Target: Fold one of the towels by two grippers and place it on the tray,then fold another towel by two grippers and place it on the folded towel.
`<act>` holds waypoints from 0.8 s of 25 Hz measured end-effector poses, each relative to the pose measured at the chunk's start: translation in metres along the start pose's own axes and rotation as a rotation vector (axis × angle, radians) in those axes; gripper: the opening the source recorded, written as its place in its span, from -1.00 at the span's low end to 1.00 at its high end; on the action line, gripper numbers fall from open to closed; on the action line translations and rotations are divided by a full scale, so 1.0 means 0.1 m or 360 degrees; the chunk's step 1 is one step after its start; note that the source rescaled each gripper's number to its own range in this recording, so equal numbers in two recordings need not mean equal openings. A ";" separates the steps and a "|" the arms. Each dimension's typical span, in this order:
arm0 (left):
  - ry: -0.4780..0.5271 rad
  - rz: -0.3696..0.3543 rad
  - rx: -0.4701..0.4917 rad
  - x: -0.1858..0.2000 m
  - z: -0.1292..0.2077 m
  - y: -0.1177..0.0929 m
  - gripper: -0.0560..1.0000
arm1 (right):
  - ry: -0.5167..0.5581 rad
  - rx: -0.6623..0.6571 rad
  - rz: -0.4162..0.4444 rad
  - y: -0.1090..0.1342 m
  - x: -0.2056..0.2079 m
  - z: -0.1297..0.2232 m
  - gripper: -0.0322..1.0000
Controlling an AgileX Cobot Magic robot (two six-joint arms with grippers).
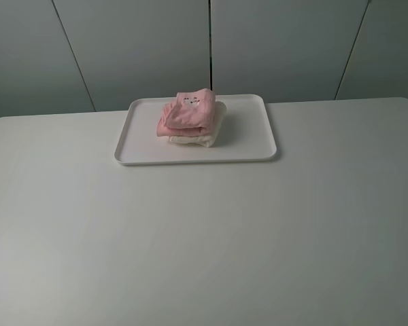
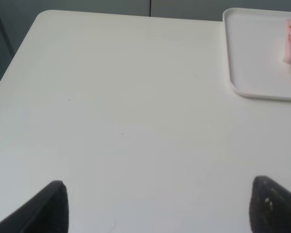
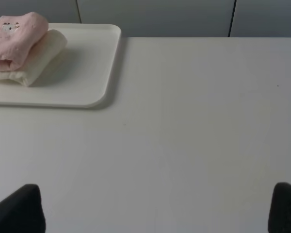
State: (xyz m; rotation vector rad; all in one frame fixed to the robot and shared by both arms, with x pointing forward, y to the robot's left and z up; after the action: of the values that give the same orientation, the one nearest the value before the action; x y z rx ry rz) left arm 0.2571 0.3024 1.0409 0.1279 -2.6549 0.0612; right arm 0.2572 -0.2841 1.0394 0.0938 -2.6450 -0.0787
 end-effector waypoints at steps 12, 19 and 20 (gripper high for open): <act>0.0000 0.0000 0.0000 0.00 0.00 0.00 0.95 | 0.0000 0.0000 0.0000 0.00 0.00 0.00 1.00; 0.0000 0.0000 0.0000 0.00 0.00 0.00 0.95 | 0.0000 0.0000 0.0000 0.00 0.00 0.00 1.00; 0.0000 0.0000 0.0000 0.00 0.00 0.00 0.95 | 0.0000 0.0000 0.0000 0.00 0.00 0.00 1.00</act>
State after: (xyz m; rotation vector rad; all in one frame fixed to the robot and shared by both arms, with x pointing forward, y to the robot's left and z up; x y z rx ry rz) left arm 0.2571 0.3024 1.0409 0.1279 -2.6549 0.0612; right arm 0.2572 -0.2841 1.0394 0.0938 -2.6450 -0.0787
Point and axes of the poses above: a point on each arm's last joint axis where the gripper is mounted, x pointing back along that axis away from the gripper, y along the wrist's bending axis when the last joint is at zero, z = x × y, the point moved 3 cm from there along -x, pointing out along that axis toward the gripper, and after that the axes turned 3 degrees about -x, right-handed, at the moved point
